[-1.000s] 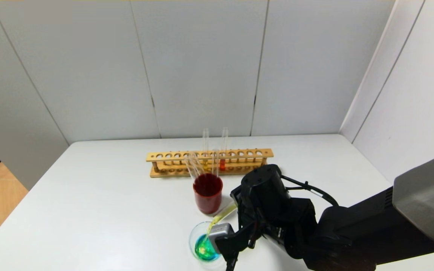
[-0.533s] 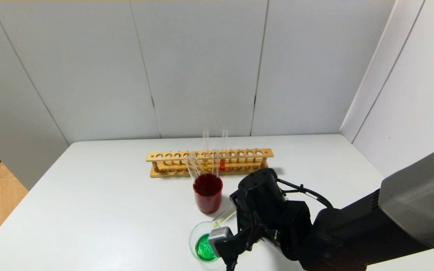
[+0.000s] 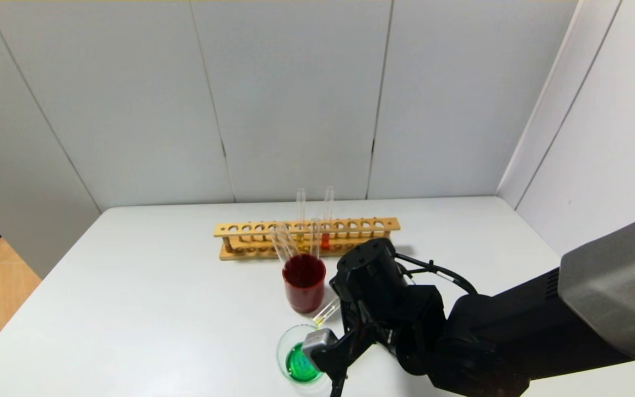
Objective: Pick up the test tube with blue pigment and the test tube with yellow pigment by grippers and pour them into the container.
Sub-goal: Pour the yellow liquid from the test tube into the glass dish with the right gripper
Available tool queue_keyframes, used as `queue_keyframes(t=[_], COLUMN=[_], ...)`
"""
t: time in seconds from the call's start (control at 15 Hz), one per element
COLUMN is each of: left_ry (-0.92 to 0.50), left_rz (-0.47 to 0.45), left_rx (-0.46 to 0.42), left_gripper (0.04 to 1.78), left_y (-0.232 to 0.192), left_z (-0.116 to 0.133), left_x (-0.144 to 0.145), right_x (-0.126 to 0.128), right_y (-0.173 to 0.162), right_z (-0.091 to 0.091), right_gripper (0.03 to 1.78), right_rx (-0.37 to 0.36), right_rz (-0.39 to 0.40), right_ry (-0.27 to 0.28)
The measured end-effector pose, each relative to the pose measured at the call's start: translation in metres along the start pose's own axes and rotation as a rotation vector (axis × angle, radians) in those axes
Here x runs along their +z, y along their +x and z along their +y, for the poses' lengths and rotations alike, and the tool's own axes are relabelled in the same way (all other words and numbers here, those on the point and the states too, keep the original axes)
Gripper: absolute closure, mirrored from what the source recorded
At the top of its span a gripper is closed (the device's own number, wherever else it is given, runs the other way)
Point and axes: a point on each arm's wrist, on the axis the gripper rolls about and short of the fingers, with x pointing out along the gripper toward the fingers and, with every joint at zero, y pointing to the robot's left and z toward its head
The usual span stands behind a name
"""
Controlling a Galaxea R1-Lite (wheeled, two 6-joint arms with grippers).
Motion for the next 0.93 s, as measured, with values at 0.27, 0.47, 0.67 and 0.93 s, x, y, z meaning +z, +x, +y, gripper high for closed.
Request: queue_keyframes(t=[0.27,0.47,0.67,0.93], left_ry=[0.000,0.000,0.000,0.000], left_rz=[0.000,0.000,0.000,0.000], left_rx=[0.000,0.001,0.001,0.000], left_gripper=[0.07,0.07,0.07,0.07], left_y=[0.000,0.000,0.000,0.000], left_z=[0.000,0.000,0.000,0.000], left_x=[0.000,0.000,0.000,0.000], right_x=[0.003,0.004,0.006,0.011], right_y=[0.000,-0.001,-0.003,-0.007], right_z=[-0.006,-0.006,-0.008,-0.010], right_gripper=[1.47,1.47,1.47,1.47], right_rx=[-0.017,-0.019,-0.025,-0.035], right_rz=[0.008,0.036,0.039,0.046], right_ry=[-0.049,-0.082,-0.114,-0.132])
